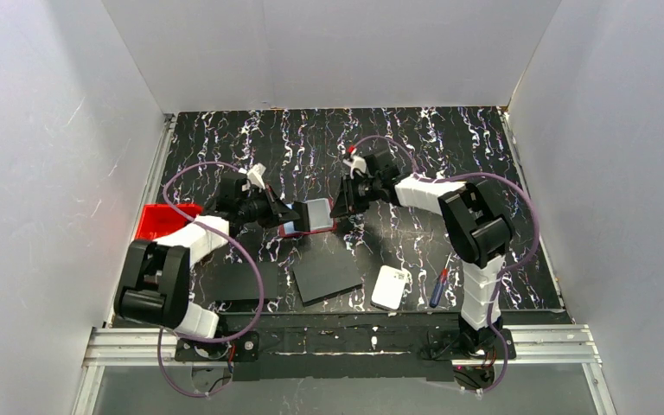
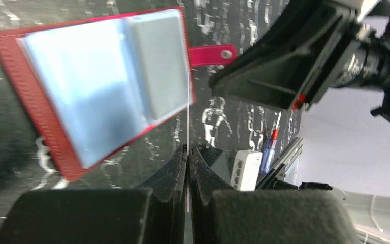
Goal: Put the credit cards into the card holder
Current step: Insert the credit card into the card slot.
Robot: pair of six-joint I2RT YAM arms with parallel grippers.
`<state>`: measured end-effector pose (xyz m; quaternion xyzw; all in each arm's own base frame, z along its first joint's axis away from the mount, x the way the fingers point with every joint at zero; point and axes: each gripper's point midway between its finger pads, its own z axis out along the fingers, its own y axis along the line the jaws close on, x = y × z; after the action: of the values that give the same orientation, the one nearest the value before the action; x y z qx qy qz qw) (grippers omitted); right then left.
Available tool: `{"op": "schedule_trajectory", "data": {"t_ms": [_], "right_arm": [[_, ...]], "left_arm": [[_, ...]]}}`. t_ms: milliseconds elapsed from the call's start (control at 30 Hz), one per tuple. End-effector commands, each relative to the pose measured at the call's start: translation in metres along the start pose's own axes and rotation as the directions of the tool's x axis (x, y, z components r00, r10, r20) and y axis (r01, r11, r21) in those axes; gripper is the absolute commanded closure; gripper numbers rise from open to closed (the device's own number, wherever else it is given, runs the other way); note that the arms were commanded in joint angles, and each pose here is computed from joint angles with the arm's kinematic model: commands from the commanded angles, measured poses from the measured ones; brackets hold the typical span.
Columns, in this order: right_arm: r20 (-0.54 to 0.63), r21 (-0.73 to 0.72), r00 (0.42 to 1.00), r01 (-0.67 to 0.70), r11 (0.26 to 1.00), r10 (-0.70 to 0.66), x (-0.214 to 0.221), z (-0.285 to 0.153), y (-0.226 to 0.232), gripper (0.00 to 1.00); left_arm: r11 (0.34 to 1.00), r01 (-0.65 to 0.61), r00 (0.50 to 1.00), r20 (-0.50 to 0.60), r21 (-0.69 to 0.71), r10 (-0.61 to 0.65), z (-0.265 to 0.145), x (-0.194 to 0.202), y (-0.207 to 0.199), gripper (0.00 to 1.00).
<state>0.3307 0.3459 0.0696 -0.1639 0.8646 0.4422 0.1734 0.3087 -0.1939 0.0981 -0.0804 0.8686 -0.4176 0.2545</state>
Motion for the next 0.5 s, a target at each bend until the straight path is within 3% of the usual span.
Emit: {"op": "schedule_trajectory", "data": {"t_ms": [0, 467], "right_arm": [[-0.038, 0.035, 0.993, 0.116, 0.993, -0.114, 0.002, 0.009, 0.005, 0.74], [-0.042, 0.043, 0.994, 0.103, 0.994, -0.101, -0.007, 0.030, -0.008, 0.70]], "left_arm": [[0.999, -0.015, 1.000, -0.025, 0.041, 0.017, -0.004, -0.015, 0.007, 1.00], [0.997, 0.017, 0.995, -0.100, 0.079, -0.009, 0.017, -0.022, 0.021, 1.00]]}}
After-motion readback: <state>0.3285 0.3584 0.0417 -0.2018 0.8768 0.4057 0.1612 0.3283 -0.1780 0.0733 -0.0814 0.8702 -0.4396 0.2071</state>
